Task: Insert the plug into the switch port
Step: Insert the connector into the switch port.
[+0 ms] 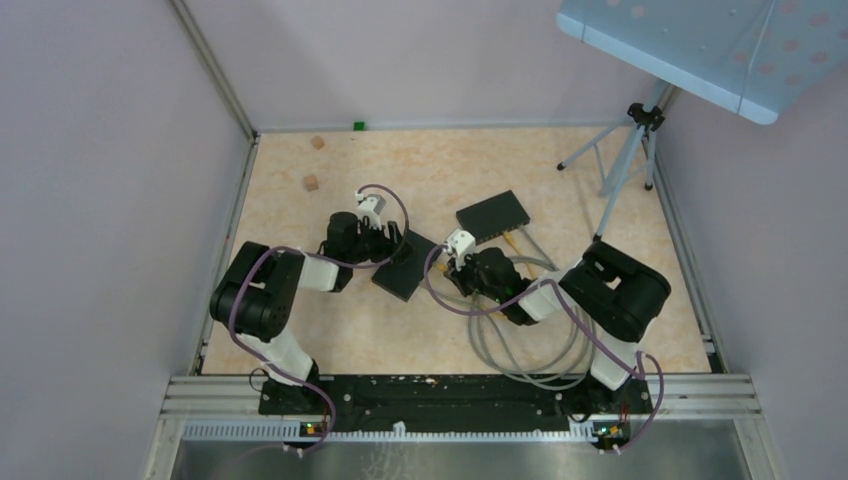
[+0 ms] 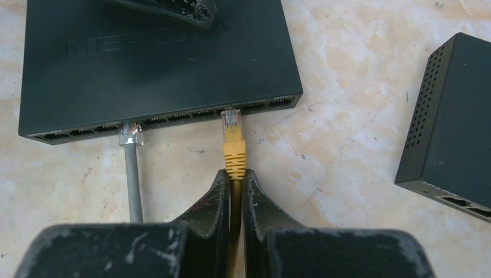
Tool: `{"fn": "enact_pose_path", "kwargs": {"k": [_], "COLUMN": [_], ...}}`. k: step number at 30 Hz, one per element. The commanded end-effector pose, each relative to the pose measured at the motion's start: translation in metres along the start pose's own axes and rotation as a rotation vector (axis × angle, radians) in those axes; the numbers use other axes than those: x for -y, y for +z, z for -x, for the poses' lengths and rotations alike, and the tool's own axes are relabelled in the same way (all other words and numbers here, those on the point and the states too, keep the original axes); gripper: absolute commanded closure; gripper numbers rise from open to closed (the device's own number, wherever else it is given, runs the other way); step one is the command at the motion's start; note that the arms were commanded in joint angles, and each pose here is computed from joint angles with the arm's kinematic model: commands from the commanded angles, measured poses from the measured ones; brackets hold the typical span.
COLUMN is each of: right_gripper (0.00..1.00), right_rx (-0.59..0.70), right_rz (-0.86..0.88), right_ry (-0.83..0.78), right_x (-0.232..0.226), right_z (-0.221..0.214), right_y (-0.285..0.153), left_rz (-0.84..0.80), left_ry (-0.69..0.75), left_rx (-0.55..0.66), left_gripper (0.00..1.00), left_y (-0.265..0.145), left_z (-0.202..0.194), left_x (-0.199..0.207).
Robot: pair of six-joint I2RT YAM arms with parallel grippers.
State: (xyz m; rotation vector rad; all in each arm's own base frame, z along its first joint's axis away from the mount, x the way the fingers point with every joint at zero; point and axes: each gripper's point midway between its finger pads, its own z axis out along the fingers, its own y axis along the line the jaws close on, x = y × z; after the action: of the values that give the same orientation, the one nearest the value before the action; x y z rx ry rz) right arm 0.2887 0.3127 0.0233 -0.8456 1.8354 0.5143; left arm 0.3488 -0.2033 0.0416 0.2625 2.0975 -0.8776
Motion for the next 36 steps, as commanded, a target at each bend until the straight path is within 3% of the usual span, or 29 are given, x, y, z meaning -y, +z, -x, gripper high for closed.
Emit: {"fn": "enact_pose_path", "kwargs": {"k": [1,16,36], "right_gripper": [1.00,1.00,1.00], "right_rx": [0.088,0.184,0.230], "right_rz": [0.033,0.030,-0.027], "right_ry": [0.008,0.003,-0.097], "right_x": [-0.011,-0.016,-0.009], "right_z": [0.026,0.045,0.033], "right_y": [0.004,0.002,0.011], "left_rz": [-0.050,-0.075,-0.187], "left_ry": [0.000,0.008,0.039], "left_rx": [-0.002,-0.023,-0.078], "left_gripper": [0.29,0.29,0.31], "left_y": [0.005,0.005,0.010], "left_z": [0.002,-0.004,-0.019], "left_x": [0.008,0.011,0.026]}}
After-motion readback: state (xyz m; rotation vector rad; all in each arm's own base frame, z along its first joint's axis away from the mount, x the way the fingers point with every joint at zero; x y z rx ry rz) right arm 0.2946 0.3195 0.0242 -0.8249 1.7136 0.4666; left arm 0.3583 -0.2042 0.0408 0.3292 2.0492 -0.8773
